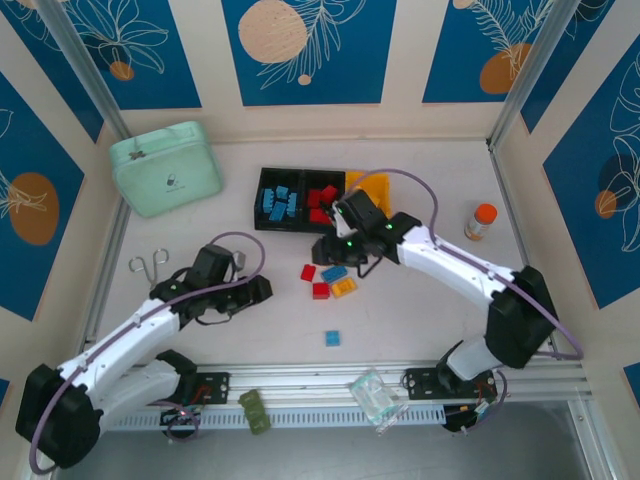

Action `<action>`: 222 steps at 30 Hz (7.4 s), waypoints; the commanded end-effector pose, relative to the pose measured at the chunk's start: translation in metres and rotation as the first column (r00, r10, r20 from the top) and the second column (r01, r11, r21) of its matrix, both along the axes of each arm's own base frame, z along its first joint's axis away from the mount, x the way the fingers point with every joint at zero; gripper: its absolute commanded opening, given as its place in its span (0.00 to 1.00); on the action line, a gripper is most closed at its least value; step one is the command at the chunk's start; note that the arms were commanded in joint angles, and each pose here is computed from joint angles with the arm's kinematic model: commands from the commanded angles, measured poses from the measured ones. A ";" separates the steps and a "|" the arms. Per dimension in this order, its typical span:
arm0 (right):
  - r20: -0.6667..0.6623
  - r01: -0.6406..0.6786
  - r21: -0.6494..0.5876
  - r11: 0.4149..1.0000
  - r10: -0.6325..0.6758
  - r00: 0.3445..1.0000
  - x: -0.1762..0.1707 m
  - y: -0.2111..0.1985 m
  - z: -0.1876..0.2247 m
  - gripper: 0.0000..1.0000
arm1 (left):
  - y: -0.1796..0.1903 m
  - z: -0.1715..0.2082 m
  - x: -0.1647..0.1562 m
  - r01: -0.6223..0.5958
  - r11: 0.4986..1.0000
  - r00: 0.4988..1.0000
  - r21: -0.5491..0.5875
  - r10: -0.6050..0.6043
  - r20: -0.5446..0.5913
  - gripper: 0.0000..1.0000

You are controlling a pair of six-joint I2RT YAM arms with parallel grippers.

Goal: Sort the legos into containers by color
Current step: Pick up the lego from the center of the table, then place the lego in the container, then pick up the lego from the bottom-center of the table.

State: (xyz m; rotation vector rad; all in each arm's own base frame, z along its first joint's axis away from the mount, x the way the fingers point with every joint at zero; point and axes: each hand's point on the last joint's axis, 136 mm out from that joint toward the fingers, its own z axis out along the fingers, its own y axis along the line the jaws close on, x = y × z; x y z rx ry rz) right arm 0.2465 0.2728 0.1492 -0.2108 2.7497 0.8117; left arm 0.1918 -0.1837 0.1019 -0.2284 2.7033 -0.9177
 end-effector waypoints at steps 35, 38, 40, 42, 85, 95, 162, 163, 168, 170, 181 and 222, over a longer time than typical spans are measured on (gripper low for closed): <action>-0.142 0.330 -0.015 0.944 -0.329 0.934 -0.088 -0.133 -0.055 0.57 | -0.129 -0.070 0.044 0.331 0.817 0.942 0.473 -0.316 -0.114 0.64; -0.144 0.334 -0.010 0.942 -0.332 0.932 -0.087 -0.133 -0.055 0.57 | -0.126 -0.073 0.044 0.332 0.811 0.942 0.482 -0.316 -0.117 0.51; -0.147 0.337 -0.005 0.941 -0.334 0.931 -0.087 -0.132 -0.056 0.57 | -0.124 -0.074 0.043 0.335 0.807 0.940 0.487 -0.318 -0.119 0.44; -0.150 0.339 0.001 0.941 -0.335 0.930 -0.086 -0.131 -0.056 0.57 | -0.122 -0.072 0.041 0.336 0.806 0.940 0.488 -0.321 -0.116 0.36; -0.022 0.260 0.117 0.958 -0.259 0.966 -0.047 -0.099 -0.017 0.57 | -0.135 0.025 0.235 0.211 0.878 0.954 0.431 -0.280 0.103 0.32; -0.037 0.283 0.103 0.954 -0.280 0.959 -0.048 -0.105 -0.022 0.57 | -0.148 0.007 0.277 0.202 0.895 0.962 0.397 -0.258 0.092 0.34; -0.143 0.273 -0.213 0.938 -0.306 0.941 -0.019 -0.048 -0.089 0.78 | -0.026 -0.019 0.020 0.106 0.989 0.993 0.105 -0.110 0.037 0.61; -0.147 0.278 -0.227 0.933 -0.315 0.938 -0.017 -0.047 -0.092 0.79 | -0.026 -0.019 0.020 0.106 0.989 0.993 0.105 -0.110 0.037 0.61; -0.148 0.300 -0.287 0.910 -0.352 0.924 -0.008 -0.046 -0.101 0.79 | -0.026 -0.022 0.021 0.103 0.989 0.994 0.110 -0.108 0.034 0.61; -0.145 0.304 -0.311 0.901 -0.361 0.921 -0.005 -0.046 -0.105 0.78 | -0.026 -0.024 0.020 0.102 0.988 0.994 0.113 -0.106 0.028 0.61; -0.137 0.314 -0.394 0.864 -0.393 0.909 -0.002 -0.049 -0.122 0.75 | -0.023 -0.031 0.018 0.094 0.988 0.995 0.125 -0.097 0.014 0.60; 0.111 0.374 -0.283 0.883 -0.357 0.928 0.067 -0.112 -0.010 0.21 | -0.111 0.008 0.042 0.248 0.968 0.962 -0.035 -0.242 0.127 0.60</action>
